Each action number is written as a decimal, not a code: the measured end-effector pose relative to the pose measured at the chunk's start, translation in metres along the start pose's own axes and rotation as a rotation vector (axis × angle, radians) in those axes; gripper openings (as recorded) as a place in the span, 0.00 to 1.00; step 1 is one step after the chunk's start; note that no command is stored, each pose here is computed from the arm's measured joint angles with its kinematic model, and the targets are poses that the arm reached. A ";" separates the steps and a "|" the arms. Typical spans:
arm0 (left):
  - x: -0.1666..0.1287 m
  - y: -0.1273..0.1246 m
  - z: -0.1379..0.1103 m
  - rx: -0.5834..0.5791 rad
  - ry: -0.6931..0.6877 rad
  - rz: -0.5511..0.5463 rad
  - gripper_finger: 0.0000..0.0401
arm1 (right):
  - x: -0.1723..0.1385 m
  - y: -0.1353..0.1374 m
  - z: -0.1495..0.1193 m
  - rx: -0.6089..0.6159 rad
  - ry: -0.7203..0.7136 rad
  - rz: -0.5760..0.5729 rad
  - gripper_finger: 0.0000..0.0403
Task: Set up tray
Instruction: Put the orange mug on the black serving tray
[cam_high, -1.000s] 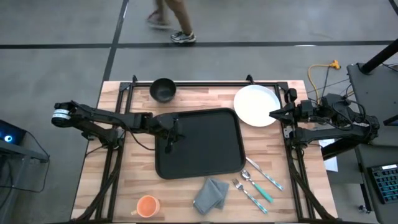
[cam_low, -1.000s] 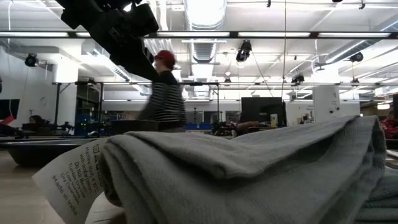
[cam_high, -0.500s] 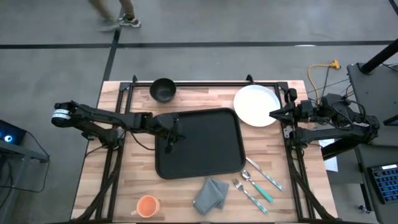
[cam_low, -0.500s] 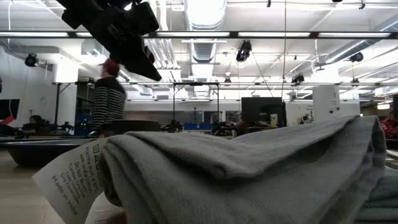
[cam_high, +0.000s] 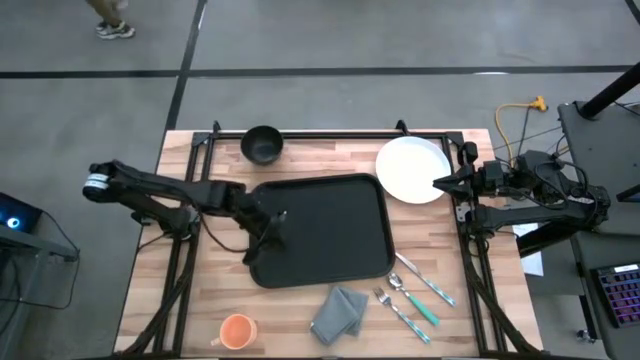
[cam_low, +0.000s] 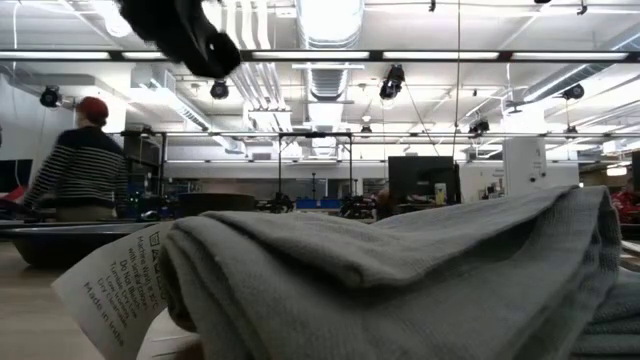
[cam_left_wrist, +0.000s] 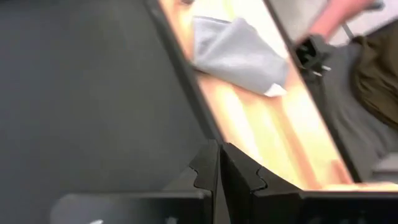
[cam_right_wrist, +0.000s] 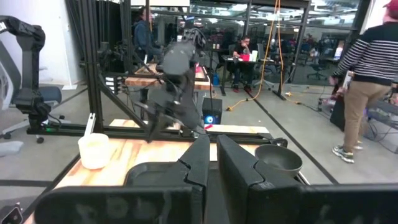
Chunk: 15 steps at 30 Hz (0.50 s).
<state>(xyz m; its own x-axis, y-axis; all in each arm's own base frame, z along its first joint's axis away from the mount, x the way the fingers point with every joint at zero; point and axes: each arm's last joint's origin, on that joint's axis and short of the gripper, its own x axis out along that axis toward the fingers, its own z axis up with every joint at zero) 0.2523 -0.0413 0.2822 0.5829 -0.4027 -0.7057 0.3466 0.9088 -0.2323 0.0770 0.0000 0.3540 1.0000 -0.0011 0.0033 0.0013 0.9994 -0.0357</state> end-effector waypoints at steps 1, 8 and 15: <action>-0.003 -0.007 0.003 0.010 0.015 -0.015 0.00 | 0.000 0.000 0.000 -0.001 0.000 0.000 0.06; -0.020 -0.059 0.019 0.123 0.073 0.040 0.00 | 0.000 0.000 0.000 0.001 0.000 0.000 0.06; -0.024 -0.097 0.017 0.101 0.077 0.038 0.00 | 0.000 0.000 0.000 0.000 -0.001 0.000 0.06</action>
<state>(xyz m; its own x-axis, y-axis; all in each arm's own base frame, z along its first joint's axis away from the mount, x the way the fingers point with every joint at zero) 0.2174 -0.1217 0.3334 0.5403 -0.3555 -0.7627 0.4003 0.9058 -0.1386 0.0769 -0.0001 0.3541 1.0000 -0.0015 0.0040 0.0017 0.9994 -0.0357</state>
